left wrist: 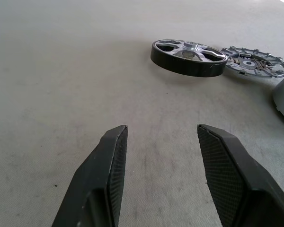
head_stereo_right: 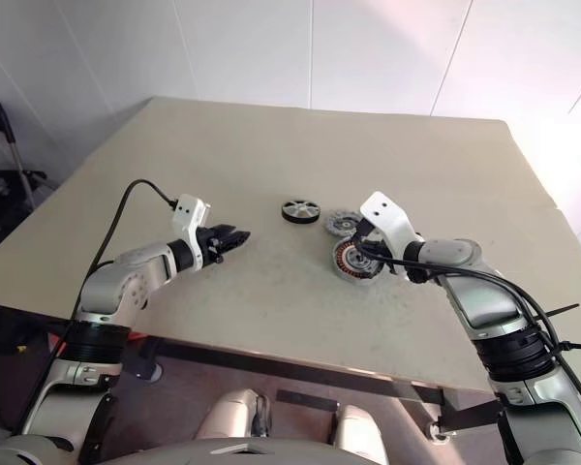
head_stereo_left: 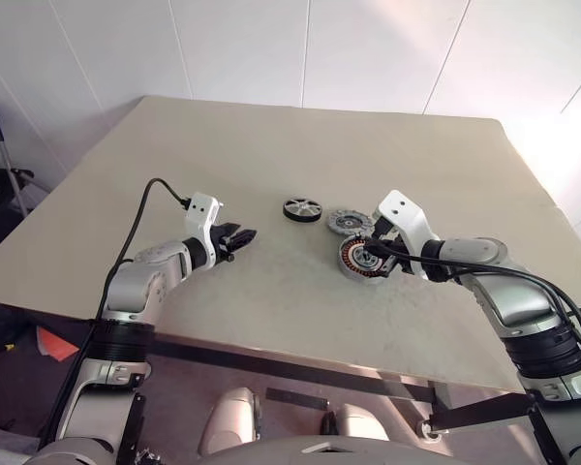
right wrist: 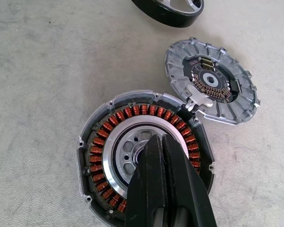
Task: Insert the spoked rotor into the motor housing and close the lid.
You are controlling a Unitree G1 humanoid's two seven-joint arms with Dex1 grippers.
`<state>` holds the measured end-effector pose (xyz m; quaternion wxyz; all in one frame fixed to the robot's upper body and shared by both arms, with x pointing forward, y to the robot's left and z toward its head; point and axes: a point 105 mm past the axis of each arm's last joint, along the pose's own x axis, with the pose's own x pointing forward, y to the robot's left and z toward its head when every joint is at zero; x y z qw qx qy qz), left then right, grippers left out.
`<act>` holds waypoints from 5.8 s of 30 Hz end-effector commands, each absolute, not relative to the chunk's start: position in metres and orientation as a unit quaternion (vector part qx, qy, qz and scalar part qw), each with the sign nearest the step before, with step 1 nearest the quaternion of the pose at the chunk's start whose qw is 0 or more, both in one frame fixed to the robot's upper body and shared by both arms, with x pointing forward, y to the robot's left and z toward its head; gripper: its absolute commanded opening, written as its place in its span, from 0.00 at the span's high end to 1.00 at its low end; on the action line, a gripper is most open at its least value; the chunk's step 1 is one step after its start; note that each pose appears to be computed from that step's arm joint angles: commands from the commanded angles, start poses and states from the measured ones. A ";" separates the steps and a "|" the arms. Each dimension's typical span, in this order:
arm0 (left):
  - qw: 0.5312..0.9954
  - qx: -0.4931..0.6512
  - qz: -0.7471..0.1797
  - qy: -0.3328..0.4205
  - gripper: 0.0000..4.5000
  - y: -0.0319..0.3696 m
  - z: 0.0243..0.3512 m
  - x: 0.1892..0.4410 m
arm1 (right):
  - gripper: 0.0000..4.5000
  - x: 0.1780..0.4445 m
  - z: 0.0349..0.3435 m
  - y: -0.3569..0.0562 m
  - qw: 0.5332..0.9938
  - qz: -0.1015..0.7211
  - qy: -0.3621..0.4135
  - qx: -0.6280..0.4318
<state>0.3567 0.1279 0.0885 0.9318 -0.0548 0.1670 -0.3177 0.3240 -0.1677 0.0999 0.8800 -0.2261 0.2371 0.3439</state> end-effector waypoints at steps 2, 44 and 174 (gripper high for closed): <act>0.936 -0.048 -0.320 0.141 0.45 0.129 0.101 0.359 | 1.00 0.325 0.092 -0.165 0.880 0.345 0.240 -0.221; 0.934 -0.070 -0.313 0.155 0.45 0.117 0.097 0.370 | 1.00 0.326 0.088 -0.170 0.885 0.325 0.245 -0.224; 0.634 -0.441 -0.486 0.409 0.90 -0.048 0.097 0.345 | 1.00 0.370 0.151 -0.253 0.943 0.089 0.206 -0.245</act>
